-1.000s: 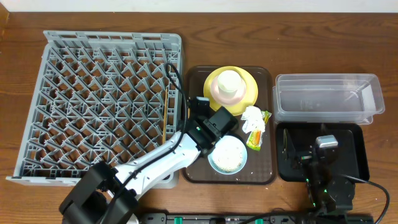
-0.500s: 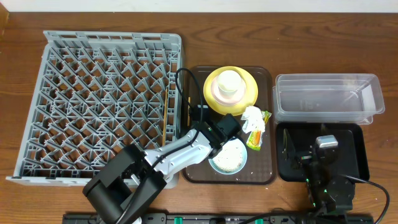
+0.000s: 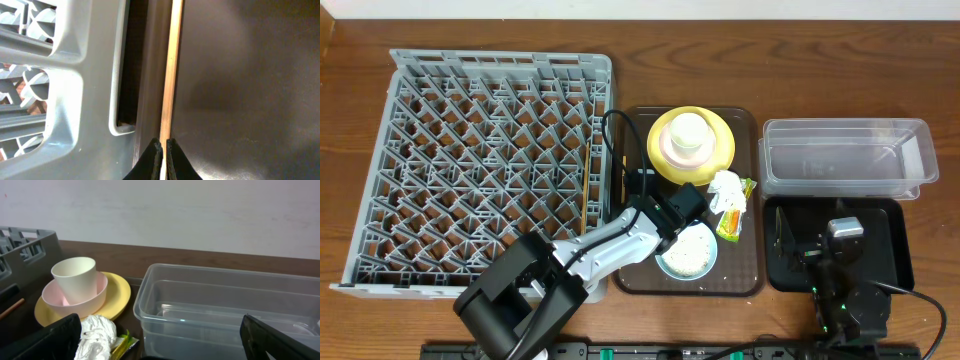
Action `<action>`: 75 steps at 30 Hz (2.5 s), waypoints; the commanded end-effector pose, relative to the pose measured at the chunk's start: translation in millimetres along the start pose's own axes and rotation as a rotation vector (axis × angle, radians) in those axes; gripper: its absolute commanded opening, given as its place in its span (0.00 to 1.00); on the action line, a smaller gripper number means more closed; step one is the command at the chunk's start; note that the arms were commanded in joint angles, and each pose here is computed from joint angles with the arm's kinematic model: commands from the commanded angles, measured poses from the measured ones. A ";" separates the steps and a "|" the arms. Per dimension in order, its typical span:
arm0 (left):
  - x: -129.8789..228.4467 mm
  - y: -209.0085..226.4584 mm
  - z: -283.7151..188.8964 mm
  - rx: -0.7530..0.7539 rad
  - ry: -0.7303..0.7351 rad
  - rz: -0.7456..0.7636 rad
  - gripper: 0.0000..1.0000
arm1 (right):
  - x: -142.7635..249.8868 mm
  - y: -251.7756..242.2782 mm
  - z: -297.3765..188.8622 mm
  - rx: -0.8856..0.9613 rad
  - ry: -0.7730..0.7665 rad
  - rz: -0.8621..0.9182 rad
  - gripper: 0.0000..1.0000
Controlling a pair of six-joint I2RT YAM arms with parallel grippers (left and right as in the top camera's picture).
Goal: Sort waste into correct bins and load items into the dishwasher
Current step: 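Lower the left gripper and grasp the second wooden chopstick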
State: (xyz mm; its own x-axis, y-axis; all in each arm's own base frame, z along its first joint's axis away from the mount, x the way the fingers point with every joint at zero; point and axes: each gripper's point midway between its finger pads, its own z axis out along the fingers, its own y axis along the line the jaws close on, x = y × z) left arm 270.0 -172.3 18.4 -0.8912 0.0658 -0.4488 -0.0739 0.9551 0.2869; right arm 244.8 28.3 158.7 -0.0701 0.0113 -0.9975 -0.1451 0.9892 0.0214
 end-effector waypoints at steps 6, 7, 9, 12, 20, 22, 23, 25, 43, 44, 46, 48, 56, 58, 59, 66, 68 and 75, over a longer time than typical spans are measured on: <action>9.3 4.1 7.4 -0.024 0.015 0.002 0.08 | 1.3 -0.5 0.1 0.000 0.004 0.008 0.99; 9.4 4.2 7.4 -0.024 0.015 0.002 0.08 | 1.3 -0.5 0.1 0.000 0.004 0.008 0.99; 9.8 4.3 7.7 -0.025 0.016 0.002 0.08 | 1.3 -0.5 0.1 0.000 0.004 0.008 0.99; 10.6 3.9 9.2 -0.021 0.013 -0.001 0.08 | 1.3 -0.5 0.1 0.000 0.004 0.008 0.99; 15.8 5.0 14.9 -0.018 0.010 -0.005 0.12 | 1.3 -0.5 0.1 0.000 0.004 0.008 0.99; 16.9 4.2 15.2 -0.013 0.015 -0.006 0.13 | 1.3 -0.5 0.1 0.000 0.004 0.008 0.99; 18.7 1.4 15.2 0.002 0.027 -0.008 0.15 | 1.3 -0.5 0.1 0.000 0.004 0.008 0.99; 21.2 -1.7 15.1 0.020 0.042 -0.009 0.17 | 1.3 -0.5 0.1 0.000 0.004 0.008 0.99; 30.2 -28.4 19.0 0.208 0.149 0.043 0.23 | 1.2 -0.5 0.1 0.000 0.004 0.008 0.99; 30.6 -31.3 18.3 0.223 0.153 0.049 0.23 | 1.3 -0.5 0.1 0.000 0.004 0.008 0.99; 31.2 -36.2 17.1 0.250 0.158 0.066 0.23 | 1.2 -0.5 0.1 0.000 0.004 0.008 0.99; 31.5 -38.6 16.4 0.264 0.161 0.069 0.24 | 1.3 -0.5 0.1 0.000 0.004 0.008 0.99; 31.2 -41.0 15.8 0.276 0.162 0.066 0.24 | 1.3 -0.5 0.1 0.000 0.004 0.008 0.99; 30.6 -41.3 15.8 0.277 0.160 0.065 0.28 | 1.3 -0.5 0.1 0.000 0.004 0.008 0.99; 30.4 -41.3 15.8 0.276 0.159 0.065 0.29 | 1.3 -0.5 0.1 0.000 0.004 0.008 0.99; 11.6 -40.1 18.5 0.248 0.069 0.040 0.30 | 1.3 -0.5 0.1 0.000 0.004 0.008 0.99; 8.4 -42.8 18.0 0.259 0.056 0.039 0.30 | 1.3 -0.5 0.1 0.000 0.004 0.008 0.99; 7.9 -42.4 19.9 0.259 0.057 0.034 0.30 | 1.3 -0.5 0.1 0.000 0.004 0.008 0.99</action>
State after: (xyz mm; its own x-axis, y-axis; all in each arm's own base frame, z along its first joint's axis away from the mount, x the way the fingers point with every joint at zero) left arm 282.3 -217.4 1.8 -0.9007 0.0644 -0.4296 0.0583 0.9979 0.0274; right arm 244.8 28.3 158.9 -0.0697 0.0113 -0.9975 -0.1451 0.9892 0.0213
